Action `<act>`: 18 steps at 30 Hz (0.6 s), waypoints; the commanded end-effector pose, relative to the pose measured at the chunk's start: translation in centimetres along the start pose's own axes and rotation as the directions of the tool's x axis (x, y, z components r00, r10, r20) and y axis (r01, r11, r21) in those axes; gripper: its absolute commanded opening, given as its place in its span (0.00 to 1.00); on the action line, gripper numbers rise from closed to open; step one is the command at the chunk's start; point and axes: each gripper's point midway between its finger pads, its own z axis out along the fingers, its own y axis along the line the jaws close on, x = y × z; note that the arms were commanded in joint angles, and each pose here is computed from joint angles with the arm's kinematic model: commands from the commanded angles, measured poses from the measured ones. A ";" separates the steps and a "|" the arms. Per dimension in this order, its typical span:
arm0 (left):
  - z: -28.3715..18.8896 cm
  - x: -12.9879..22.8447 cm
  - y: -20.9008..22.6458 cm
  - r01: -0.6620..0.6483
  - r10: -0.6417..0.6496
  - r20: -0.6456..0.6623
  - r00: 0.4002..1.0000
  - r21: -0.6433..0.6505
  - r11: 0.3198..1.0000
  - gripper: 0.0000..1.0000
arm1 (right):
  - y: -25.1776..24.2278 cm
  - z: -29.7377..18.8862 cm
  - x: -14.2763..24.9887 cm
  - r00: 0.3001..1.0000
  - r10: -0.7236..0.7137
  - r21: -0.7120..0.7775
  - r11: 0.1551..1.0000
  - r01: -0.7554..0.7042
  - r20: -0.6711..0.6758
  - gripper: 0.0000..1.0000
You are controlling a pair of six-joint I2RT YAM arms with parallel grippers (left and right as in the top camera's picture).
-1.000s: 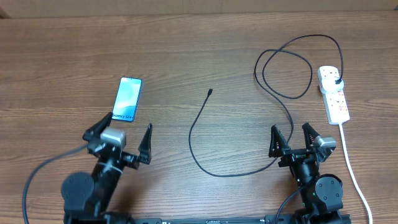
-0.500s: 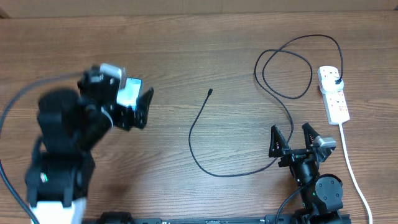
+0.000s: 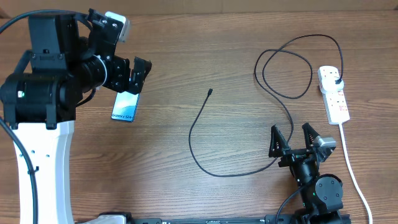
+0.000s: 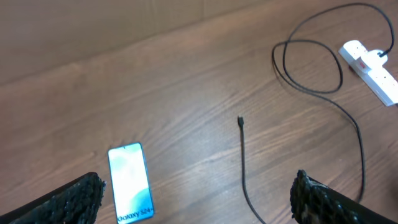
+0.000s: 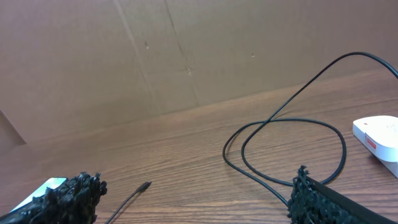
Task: Plug charger to phone and switch on socket
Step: 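Move the left gripper forward over the smartphone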
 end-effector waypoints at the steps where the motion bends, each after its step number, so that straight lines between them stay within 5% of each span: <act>1: -0.2 0.0 -0.5 0.029 -0.029 -0.009 1.000 0.034 0.999 1.00 | -0.1 0.0 0.2 1.000 -0.004 -0.001 1.000 0.004 0.002 1.00; 9: 0.0 1.2 -0.5 0.048 -0.046 -0.060 0.997 0.034 0.998 0.99 | -0.1 0.0 0.2 1.000 -0.004 -0.001 1.000 0.004 0.002 1.00; 18: 5.7 3.7 5.9 0.250 -0.303 -0.197 0.932 -0.253 0.934 1.00 | -0.1 0.0 0.2 1.000 -0.004 -0.001 1.000 0.004 0.002 1.00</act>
